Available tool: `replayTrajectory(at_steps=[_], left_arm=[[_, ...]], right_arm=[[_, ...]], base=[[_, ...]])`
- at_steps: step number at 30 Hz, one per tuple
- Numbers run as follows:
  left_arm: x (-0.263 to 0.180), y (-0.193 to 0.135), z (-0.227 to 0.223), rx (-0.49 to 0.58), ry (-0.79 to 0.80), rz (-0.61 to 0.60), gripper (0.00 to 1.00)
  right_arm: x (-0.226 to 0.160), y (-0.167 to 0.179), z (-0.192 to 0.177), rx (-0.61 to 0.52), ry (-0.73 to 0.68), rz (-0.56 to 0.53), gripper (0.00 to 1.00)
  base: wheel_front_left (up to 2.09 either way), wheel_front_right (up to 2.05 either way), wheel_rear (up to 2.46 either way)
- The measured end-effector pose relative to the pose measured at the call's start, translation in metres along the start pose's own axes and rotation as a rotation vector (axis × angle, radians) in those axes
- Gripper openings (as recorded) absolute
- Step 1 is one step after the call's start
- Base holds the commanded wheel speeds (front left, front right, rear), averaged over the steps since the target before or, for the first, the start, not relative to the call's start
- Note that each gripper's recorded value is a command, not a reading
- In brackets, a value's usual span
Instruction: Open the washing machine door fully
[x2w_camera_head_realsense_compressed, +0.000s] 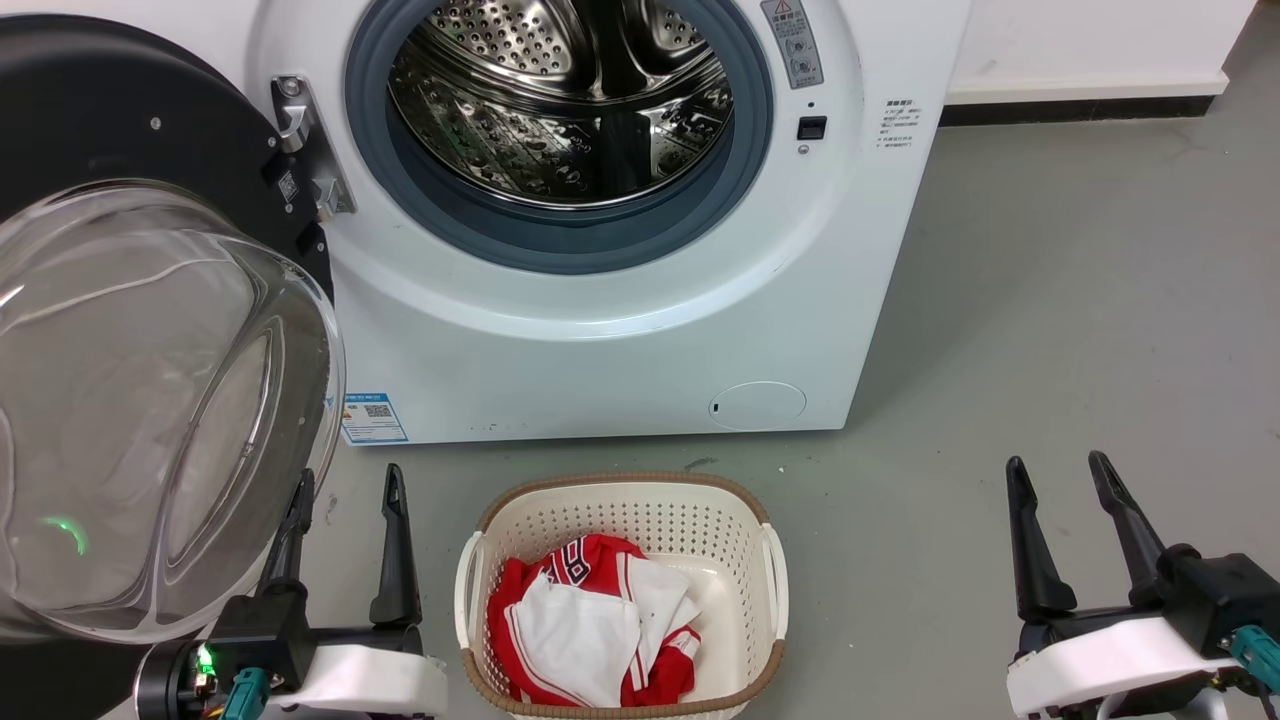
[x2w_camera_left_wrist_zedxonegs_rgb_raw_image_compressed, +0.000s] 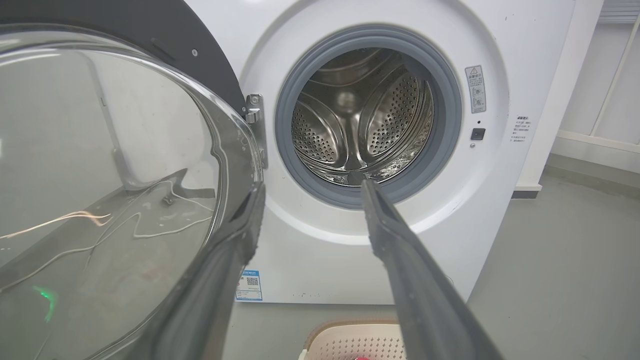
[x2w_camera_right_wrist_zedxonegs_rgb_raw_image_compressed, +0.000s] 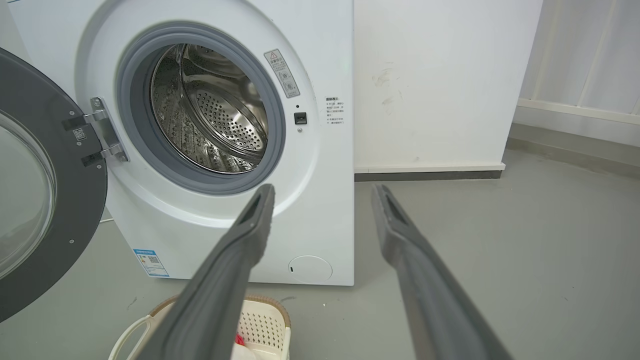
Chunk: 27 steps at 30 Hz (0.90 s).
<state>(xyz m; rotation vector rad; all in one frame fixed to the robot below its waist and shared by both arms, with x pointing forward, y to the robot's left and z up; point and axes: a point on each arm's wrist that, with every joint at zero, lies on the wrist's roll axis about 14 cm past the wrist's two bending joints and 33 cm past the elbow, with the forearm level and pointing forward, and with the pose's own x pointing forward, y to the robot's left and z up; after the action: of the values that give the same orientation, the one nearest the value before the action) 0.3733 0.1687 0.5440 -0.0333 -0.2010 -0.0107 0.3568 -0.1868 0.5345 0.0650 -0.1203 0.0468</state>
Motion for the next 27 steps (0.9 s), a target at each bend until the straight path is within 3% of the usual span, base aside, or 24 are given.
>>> replayTrajectory(at_steps=[27], left_arm=[[-0.0042,0.0092,-0.0064,0.003,0.022,0.018,1.0]], right_arm=[[0.0029,0.0095,-0.0042,0.02,0.012,0.027,1.0]], base=[[0.0,0.0,0.0]])
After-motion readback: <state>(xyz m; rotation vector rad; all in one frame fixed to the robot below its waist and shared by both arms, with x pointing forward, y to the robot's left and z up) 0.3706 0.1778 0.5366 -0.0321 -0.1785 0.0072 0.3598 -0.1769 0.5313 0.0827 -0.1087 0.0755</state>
